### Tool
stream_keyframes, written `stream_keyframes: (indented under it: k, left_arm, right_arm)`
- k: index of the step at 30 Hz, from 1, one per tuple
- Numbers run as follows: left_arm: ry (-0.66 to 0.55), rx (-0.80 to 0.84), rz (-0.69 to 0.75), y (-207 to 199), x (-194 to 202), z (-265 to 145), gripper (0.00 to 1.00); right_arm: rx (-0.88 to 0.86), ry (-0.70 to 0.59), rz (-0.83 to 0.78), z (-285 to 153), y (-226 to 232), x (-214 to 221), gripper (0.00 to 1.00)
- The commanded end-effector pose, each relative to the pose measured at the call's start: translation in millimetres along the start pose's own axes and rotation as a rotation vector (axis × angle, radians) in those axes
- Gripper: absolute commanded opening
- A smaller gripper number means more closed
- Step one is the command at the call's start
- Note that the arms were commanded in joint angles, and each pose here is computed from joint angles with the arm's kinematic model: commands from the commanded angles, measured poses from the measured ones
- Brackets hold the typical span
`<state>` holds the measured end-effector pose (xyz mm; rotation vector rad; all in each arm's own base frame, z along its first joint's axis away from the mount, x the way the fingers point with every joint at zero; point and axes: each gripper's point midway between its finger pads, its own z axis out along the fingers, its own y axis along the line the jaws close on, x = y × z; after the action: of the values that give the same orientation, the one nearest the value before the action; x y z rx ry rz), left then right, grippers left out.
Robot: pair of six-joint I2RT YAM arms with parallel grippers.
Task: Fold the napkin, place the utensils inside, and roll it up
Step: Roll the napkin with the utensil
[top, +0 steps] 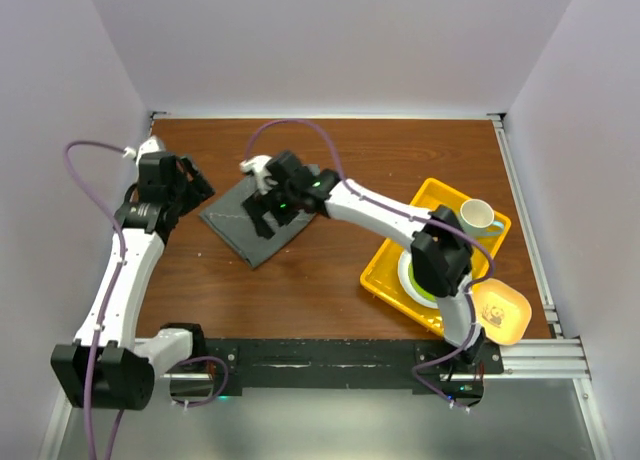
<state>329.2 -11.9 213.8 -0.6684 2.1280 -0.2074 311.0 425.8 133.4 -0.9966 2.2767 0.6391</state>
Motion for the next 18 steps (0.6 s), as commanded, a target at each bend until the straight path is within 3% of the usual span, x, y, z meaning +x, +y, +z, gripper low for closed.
stream_keyframes:
  k: [1,8,9,10,11,14,18]
  left_arm:
    - [-0.056,-0.422,-0.078,85,12,-26,0.80]
    - [-0.138,-0.573,-0.106,111,0,-54,0.83]
    - [-0.167,-0.607,-0.140,117,-1,-61,0.83]
    - [-0.182,-0.646,-0.141,124,-1,-67,0.83]
    - [-0.226,-0.697,-0.137,133,-7,-74,0.85]
    - [-0.281,-0.766,-0.160,144,-15,-87,0.91]
    - [-0.266,-0.769,-0.160,142,-15,-84,0.95]
  right_arm:
    - [0.164,-0.155,-0.238,-1,31,-64,0.95]
    - [0.248,-0.066,-0.331,38,53,-52,0.90]
    - [0.245,-0.063,-0.309,47,55,-51,0.86]
    - [0.240,-0.064,-0.293,51,55,-50,0.65]
    - [0.237,-0.061,-0.281,56,56,-48,0.61]
    - [0.208,-0.047,-0.287,70,64,-40,0.62]
    - [0.157,-0.060,-0.303,80,78,-37,0.67]
